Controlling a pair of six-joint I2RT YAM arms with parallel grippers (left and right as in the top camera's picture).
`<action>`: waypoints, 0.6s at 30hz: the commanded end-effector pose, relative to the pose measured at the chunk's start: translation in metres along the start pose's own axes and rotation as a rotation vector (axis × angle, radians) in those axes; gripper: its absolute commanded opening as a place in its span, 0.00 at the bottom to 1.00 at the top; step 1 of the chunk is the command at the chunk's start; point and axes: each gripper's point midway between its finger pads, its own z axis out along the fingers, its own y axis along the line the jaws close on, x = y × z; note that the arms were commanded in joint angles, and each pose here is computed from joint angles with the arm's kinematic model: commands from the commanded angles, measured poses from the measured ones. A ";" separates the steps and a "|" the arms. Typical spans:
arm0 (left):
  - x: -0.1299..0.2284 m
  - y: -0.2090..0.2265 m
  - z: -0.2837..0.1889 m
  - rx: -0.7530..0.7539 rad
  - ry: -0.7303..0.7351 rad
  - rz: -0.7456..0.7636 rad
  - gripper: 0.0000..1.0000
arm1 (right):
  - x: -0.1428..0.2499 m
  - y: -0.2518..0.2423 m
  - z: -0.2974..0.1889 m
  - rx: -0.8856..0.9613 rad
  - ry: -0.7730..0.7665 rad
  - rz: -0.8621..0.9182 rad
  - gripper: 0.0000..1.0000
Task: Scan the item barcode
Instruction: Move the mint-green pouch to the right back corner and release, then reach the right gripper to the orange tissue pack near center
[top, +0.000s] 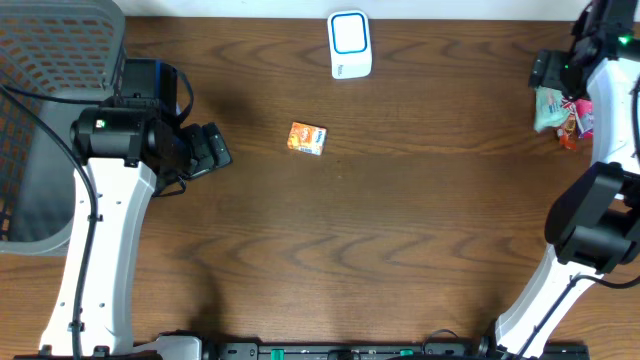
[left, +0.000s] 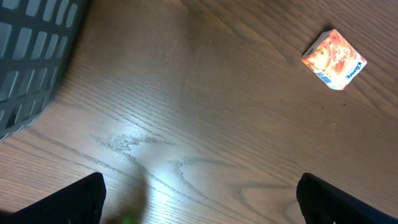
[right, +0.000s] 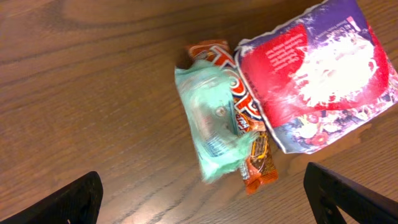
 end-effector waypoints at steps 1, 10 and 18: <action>0.000 0.003 0.003 -0.015 0.006 -0.012 0.98 | 0.003 0.016 -0.005 -0.100 0.009 -0.010 0.99; 0.000 0.003 0.003 -0.015 0.006 -0.012 0.98 | 0.025 0.107 -0.026 -0.433 0.082 -0.079 0.99; 0.000 0.003 0.003 -0.015 0.006 -0.012 0.98 | 0.063 0.209 -0.076 -0.812 0.199 -0.164 0.99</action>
